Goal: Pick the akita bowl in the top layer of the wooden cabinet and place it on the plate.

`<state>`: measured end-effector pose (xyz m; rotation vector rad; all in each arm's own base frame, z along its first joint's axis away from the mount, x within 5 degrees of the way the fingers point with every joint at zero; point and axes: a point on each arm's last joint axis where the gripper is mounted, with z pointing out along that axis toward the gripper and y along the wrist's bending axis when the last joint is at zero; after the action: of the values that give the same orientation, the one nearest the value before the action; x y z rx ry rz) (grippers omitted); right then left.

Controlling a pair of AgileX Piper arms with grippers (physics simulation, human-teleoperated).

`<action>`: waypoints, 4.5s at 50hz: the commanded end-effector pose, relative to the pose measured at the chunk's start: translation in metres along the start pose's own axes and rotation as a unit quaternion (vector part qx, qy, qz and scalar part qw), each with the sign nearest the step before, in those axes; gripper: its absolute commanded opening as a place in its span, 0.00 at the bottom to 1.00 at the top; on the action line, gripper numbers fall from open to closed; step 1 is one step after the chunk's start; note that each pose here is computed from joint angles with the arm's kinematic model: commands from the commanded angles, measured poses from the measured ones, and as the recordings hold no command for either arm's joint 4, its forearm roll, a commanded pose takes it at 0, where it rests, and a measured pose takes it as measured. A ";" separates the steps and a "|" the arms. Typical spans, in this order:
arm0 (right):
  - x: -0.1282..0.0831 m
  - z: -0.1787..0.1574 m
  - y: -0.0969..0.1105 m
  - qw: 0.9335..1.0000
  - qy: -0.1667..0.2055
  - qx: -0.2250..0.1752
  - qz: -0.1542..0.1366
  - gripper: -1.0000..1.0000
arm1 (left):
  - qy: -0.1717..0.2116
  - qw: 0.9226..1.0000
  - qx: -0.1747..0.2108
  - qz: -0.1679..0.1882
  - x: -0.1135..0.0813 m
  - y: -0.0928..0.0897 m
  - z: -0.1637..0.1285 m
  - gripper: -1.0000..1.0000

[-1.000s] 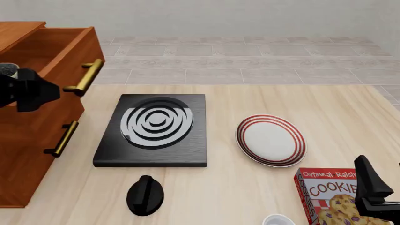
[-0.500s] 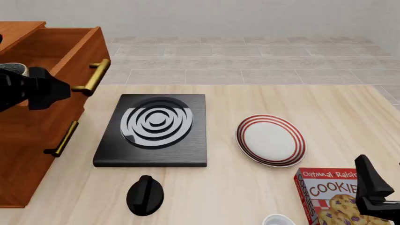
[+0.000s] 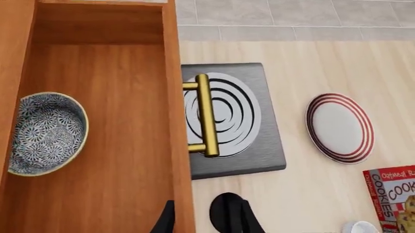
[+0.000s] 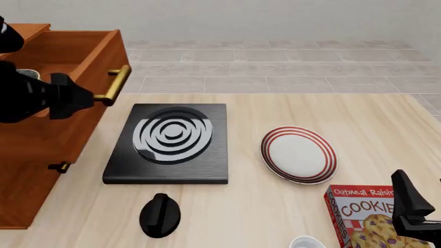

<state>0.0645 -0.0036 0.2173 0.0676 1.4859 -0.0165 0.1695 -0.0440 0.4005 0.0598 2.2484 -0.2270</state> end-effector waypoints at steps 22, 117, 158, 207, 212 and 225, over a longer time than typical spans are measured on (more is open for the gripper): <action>0.000 -0.001 0.000 1.000 0.001 -0.001 0.005 1.00 | 0.087 0.996 0.020 0.011 0.016 -0.015 0.046 1.00; 0.001 -0.003 0.001 1.000 0.001 -0.006 0.009 1.00 | -0.001 0.998 0.035 0.048 -0.067 -0.030 0.015 1.00; 0.001 -0.004 0.001 1.000 0.001 -0.009 0.005 1.00 | -0.029 0.998 -0.003 0.054 -0.096 -0.011 -0.003 1.00; 0.001 -0.004 0.002 1.000 0.001 -0.013 -0.001 1.00 | 0.010 0.996 -0.088 0.003 -0.117 0.039 0.005 1.00; 0.001 -0.005 0.002 1.000 0.001 -0.013 -0.001 1.00 | 0.011 0.996 -0.093 0.007 -0.119 0.043 0.009 1.00; 0.002 -0.004 0.002 1.000 0.001 -0.014 -0.002 1.00 | 0.022 0.993 -0.120 0.004 -0.117 0.066 0.027 1.00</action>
<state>0.0604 -0.0018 0.2156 0.0447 1.4878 0.0011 0.2639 0.0070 0.4741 -0.0350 2.2873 0.0118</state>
